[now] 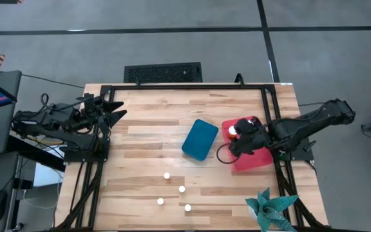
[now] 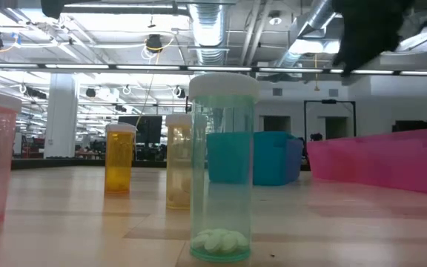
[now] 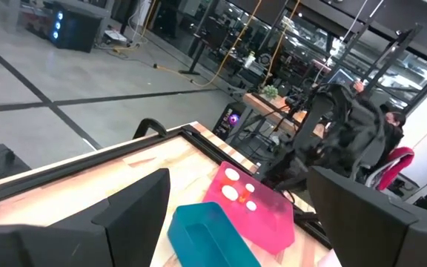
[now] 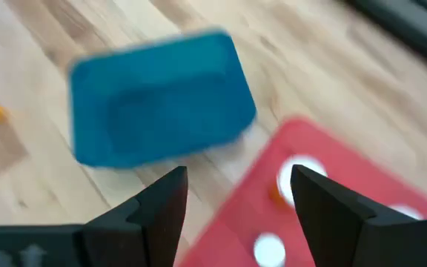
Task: Pick and place medicine bottles into bin by pill shape (circle, oval)
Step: Put the orange tablet bottle into the blue bin
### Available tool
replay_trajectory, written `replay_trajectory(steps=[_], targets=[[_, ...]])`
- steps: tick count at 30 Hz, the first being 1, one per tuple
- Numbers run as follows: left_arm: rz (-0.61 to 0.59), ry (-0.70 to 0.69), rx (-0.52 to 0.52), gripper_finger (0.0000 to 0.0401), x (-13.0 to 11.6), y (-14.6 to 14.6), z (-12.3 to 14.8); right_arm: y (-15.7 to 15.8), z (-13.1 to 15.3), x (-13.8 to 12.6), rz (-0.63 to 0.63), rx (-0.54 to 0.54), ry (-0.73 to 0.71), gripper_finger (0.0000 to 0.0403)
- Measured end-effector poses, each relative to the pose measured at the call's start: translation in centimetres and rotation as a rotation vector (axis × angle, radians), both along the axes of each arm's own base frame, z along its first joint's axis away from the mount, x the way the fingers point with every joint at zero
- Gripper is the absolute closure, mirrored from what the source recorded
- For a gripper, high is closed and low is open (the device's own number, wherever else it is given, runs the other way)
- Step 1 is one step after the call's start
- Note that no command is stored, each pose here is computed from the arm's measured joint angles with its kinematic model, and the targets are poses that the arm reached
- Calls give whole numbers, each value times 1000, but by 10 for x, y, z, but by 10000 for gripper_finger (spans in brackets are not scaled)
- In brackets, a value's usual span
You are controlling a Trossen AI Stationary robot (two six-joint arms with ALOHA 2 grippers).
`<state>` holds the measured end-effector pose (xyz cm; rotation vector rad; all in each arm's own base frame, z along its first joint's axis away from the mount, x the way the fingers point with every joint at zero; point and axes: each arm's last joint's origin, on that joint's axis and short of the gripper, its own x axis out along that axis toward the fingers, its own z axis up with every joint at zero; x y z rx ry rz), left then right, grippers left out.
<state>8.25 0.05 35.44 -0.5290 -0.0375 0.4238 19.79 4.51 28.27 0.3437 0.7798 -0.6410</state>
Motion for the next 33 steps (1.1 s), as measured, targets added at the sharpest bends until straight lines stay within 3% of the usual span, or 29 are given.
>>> replay_trajectory(steps=[8, 16, 25, 33], targets=[[-27, 1, -2, 89, 0, -1, 0, -3, 51, 36, 145, -102, -234, 153], [-29, 6, -2, 89, 0, -1, -1, -2, 62, 81, 234, -191, -308, 153], [-30, 11, 2, 89, 0, -1, -1, 11, 42, 144, 339, -100, -273, 153], [-56, 34, 13, 89, 0, -1, -3, 47, -9, 192, 486, -16, -139, 153]])
